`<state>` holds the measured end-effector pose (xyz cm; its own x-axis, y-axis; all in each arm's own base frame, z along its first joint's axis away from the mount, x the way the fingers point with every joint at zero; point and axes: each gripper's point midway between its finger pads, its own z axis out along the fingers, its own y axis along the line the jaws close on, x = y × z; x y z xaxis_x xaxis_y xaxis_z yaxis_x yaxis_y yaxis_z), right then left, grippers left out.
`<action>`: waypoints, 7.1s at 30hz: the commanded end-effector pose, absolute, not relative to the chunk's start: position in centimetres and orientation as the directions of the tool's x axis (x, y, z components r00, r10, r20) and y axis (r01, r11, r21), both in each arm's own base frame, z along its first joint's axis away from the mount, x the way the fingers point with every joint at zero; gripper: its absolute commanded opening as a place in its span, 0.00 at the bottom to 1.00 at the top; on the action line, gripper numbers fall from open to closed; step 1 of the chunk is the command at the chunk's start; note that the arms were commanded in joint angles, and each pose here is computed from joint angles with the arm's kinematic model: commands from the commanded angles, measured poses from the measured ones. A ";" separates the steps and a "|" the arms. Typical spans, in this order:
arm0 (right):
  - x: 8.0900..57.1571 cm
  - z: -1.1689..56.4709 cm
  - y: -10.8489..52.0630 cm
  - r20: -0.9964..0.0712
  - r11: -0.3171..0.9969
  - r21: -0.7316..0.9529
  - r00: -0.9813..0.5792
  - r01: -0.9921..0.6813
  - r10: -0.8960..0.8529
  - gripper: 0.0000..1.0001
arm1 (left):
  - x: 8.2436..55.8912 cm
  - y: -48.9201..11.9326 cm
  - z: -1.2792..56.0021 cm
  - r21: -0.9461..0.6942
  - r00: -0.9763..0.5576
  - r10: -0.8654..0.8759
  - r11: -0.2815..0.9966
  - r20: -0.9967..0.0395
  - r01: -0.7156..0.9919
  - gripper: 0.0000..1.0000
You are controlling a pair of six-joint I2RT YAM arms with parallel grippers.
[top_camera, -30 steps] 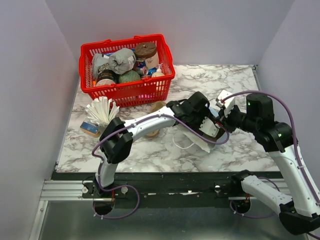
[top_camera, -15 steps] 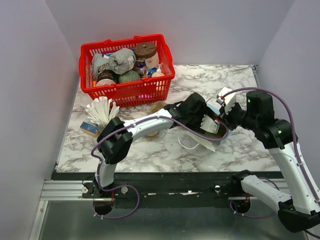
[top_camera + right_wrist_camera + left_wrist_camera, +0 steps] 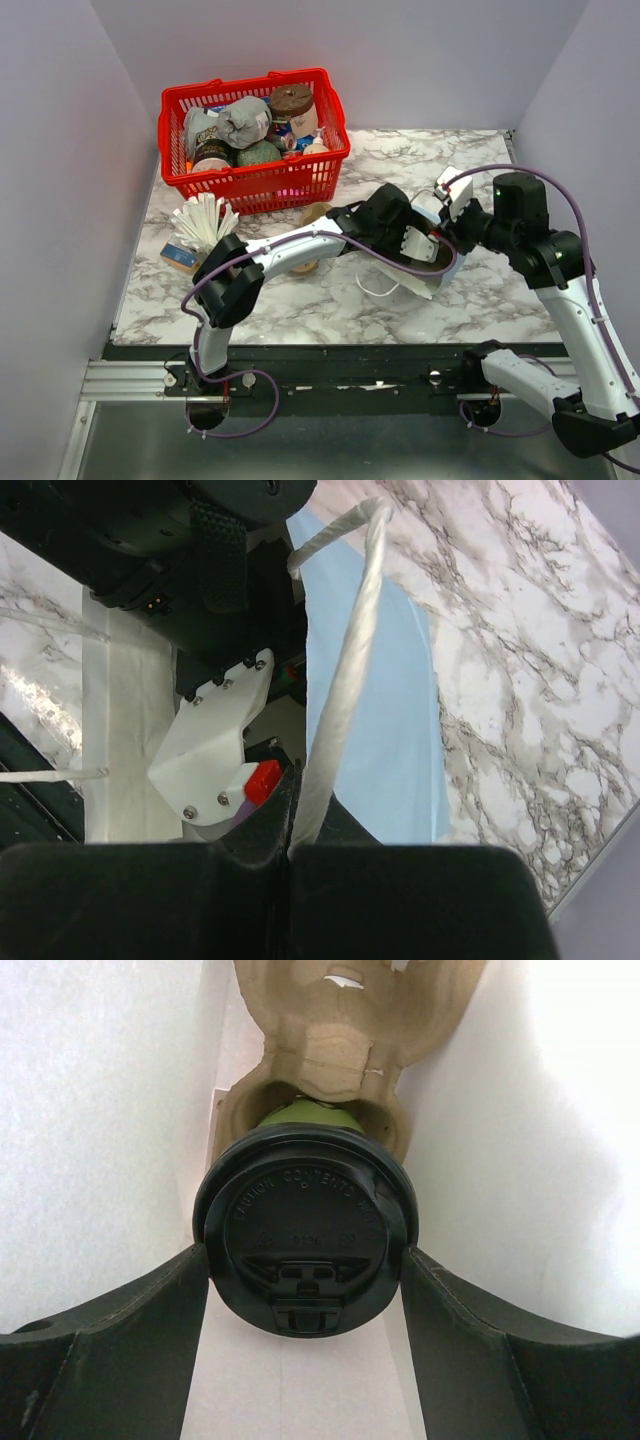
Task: Pack the takeout coffee
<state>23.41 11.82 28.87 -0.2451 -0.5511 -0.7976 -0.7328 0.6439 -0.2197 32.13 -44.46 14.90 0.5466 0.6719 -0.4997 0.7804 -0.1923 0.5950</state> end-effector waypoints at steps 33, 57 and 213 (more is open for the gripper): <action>21.4 27.2 13.0 -0.776 0.629 -0.067 -0.356 -0.774 -0.520 0.01 | 28.2 -43.2 22.0 0.433 0.425 0.557 -0.127 -0.713 0.893 0.99; 23.9 26.8 10.9 -0.742 0.716 -0.144 -0.404 -0.683 -0.535 0.01 | 27.7 -43.4 24.9 0.419 0.381 0.484 -0.032 -0.788 0.907 0.99; 34.4 47.7 1.5 -0.968 0.972 -0.236 -0.085 -0.023 -0.237 0.92 | 28.9 -43.0 42.4 -0.172 -0.180 0.141 0.068 -0.974 0.983 0.49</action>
